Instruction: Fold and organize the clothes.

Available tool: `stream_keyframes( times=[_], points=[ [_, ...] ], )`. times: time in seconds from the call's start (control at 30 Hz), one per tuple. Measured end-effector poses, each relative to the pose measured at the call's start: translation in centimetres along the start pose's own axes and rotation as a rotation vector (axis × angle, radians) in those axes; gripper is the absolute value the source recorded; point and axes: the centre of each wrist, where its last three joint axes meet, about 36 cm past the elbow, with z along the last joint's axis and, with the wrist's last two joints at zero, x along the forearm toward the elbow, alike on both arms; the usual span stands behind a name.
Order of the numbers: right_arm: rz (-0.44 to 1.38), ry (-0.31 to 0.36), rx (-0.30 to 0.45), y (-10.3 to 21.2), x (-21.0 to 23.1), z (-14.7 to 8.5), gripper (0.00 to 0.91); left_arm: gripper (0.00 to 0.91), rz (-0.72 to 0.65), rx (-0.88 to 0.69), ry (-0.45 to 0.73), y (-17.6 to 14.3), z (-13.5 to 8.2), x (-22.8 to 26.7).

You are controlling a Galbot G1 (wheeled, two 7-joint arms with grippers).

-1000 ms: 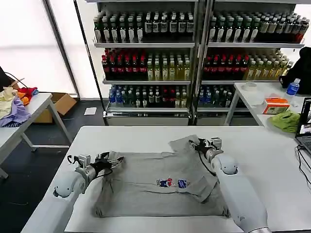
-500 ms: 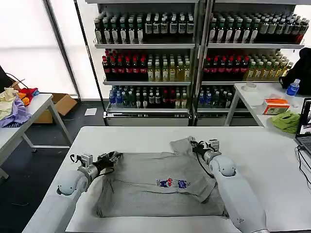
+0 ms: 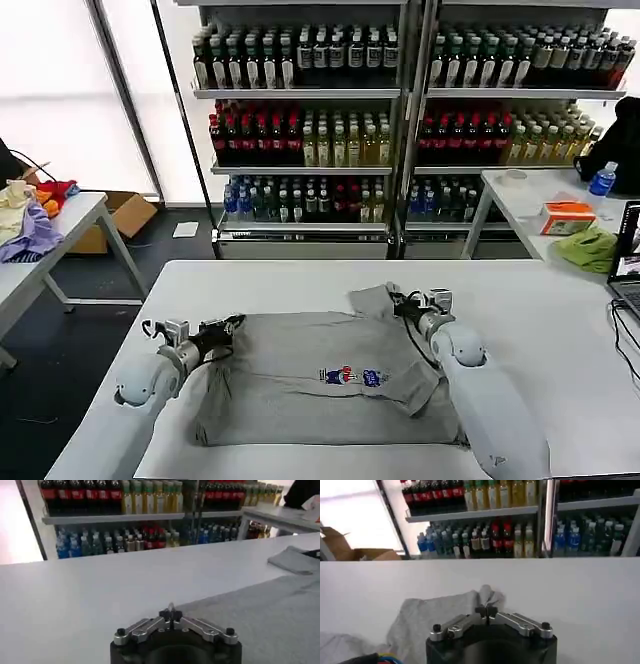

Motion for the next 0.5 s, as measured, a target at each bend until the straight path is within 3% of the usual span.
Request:
stream_keyframes(
  times=[0.27, 0.5],
  points=[
    [-0.019, -0.092, -0.026, 0.8, 3.9, -1.8, 0.0, 0.0, -0.019, -0.021, -0.065, -0.9, -1.4, 2.4],
    [-0.033, -0.151, -0.043, 1.8, 8.4, -1.8, 0.0, 0.0, -0.033, -0.049, -0.138, -1.9, -2.3, 5.1]
  ],
)
